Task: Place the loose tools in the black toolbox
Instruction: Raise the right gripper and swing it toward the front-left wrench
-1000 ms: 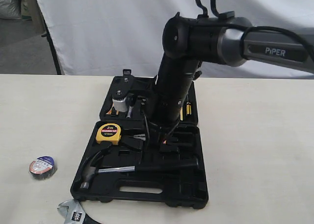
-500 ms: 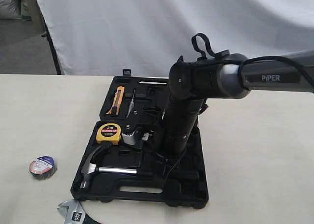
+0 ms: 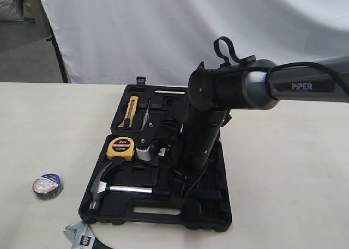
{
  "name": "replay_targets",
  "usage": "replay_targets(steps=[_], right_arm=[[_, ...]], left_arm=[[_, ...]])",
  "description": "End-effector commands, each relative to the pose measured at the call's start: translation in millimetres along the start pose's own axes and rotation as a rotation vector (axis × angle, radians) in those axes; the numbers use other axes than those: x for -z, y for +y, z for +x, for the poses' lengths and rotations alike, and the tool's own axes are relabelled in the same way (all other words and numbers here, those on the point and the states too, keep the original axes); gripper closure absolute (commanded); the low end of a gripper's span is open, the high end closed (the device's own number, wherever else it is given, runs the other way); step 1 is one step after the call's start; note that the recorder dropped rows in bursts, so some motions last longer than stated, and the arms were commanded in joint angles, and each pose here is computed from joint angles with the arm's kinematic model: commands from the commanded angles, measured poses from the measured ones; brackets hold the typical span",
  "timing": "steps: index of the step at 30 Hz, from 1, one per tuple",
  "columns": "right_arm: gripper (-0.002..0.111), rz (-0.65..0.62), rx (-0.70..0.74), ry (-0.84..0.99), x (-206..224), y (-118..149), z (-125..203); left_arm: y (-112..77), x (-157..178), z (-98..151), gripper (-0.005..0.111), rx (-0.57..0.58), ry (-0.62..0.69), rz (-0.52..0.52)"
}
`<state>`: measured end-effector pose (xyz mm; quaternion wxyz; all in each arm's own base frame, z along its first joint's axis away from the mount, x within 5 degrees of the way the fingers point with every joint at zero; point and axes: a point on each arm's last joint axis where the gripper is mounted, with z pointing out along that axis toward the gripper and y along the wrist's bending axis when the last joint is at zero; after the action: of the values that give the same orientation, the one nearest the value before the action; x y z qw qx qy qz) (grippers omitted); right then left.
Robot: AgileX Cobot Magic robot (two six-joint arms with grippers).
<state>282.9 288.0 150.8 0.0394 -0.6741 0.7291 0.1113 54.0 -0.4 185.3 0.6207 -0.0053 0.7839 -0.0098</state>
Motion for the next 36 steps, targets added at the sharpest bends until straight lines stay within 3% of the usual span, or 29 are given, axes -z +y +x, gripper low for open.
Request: replay_targets(steps=[1, 15, 27, 36], right_arm=[[0.109, 0.022, 0.014, -0.001, -1, -3, 1], [0.109, 0.030, 0.009, -0.015, 2, -3, 0], [0.109, 0.079, -0.004, -0.211, 36, -7, -29], [0.109, -0.088, 0.011, -0.099, -37, -2, -31]], left_arm=[[-0.4, 0, 1, 0.106, 0.000, 0.001, 0.007], [-0.4, 0, 1, 0.106, 0.000, 0.001, 0.007], [-0.4, 0, 1, 0.106, 0.000, 0.001, 0.007], [-0.4, 0, 1, 0.106, 0.000, 0.001, 0.007]])
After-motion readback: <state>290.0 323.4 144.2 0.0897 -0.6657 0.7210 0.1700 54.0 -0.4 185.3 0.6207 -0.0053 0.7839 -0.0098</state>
